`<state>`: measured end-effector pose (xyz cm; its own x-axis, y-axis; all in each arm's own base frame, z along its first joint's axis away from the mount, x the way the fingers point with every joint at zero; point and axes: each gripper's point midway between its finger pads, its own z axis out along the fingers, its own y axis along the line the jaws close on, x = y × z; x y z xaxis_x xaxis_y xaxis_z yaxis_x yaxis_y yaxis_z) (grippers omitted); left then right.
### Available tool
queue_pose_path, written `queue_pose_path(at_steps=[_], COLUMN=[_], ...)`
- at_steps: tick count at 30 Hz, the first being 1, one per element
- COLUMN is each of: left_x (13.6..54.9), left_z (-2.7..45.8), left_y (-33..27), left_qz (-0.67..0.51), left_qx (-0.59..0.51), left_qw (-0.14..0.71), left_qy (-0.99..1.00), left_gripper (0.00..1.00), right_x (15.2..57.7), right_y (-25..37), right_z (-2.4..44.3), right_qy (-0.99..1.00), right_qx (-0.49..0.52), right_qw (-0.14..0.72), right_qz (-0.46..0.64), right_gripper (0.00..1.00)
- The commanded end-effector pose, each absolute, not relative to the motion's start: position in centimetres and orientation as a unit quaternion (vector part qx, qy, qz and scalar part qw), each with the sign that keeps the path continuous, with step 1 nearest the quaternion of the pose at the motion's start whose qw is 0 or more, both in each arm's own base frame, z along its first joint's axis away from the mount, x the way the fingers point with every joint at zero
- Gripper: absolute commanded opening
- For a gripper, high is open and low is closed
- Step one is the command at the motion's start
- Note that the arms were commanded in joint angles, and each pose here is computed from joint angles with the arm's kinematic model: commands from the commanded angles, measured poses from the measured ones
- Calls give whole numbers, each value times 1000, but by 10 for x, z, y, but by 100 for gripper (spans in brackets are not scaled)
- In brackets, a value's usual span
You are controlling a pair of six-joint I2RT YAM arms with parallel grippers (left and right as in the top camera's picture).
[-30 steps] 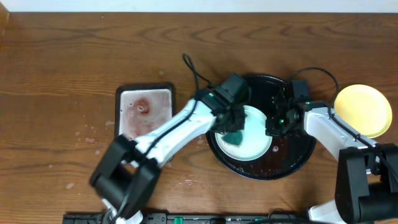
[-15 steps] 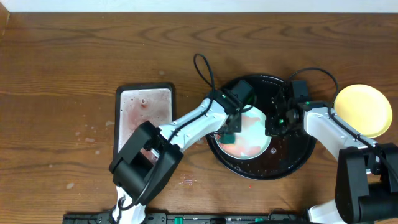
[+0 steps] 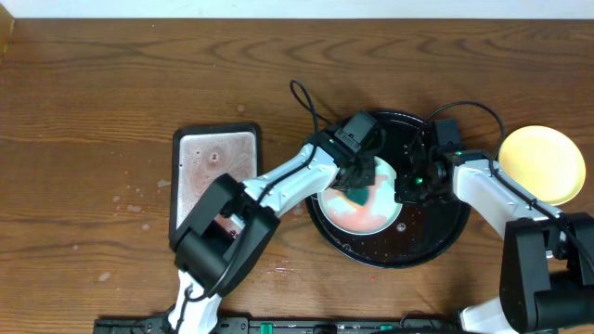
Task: Clean dirty plates on tray and stack at the side
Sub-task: 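Scrub the pale green plate with the sponge while right gripper holds it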
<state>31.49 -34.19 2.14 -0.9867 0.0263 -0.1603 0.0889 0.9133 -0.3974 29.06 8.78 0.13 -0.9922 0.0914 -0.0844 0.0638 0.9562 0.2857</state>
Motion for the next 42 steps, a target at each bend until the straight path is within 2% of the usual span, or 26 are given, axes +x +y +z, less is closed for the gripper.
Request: queue_pose_path(at_steps=[1, 7, 12, 17, 22, 27, 31, 36, 42], left_x=[262, 234, 232, 262, 311, 347, 340, 297, 256], left_z=[6, 3, -14, -19, 1, 25, 20, -5, 7], left_y=[-391, -391, -350, -285, -228, -200, -231, -346, -395], left_qz=[-313, -292, -203, -66, 59, 166, 121, -141, -272], left_qx=[54, 66, 43, 0, -25, 10, 27, 64, 101], left_qw=[-54, -91, -101, -43, 63, 168, 172, 61, -37], left_qy=[947, 950, 973, 997, 996, 972, 977, 986, 956], left_gripper=[7, 7, 7, 7, 7, 7, 7, 8, 8], right_x=[291, 291, 291, 291, 291, 291, 291, 290, 290], right_y=[72, 72, 72, 72, 72, 72, 72, 72, 71], right_z=[-9, -9, -9, -9, -9, -9, -9, -10, -10], right_qy=[993, 993, 993, 993, 993, 993, 993, 993, 993], right_qx=[48, 48, 47, 47, 38, 35, 35, 35, 35], right_qw=[44, 44, 45, 45, 45, 46, 46, 45, 44], right_qz=[102, 102, 102, 102, 101, 101, 100, 99, 99], right_gripper=[1, 1, 1, 1, 1, 1, 1, 1, 1])
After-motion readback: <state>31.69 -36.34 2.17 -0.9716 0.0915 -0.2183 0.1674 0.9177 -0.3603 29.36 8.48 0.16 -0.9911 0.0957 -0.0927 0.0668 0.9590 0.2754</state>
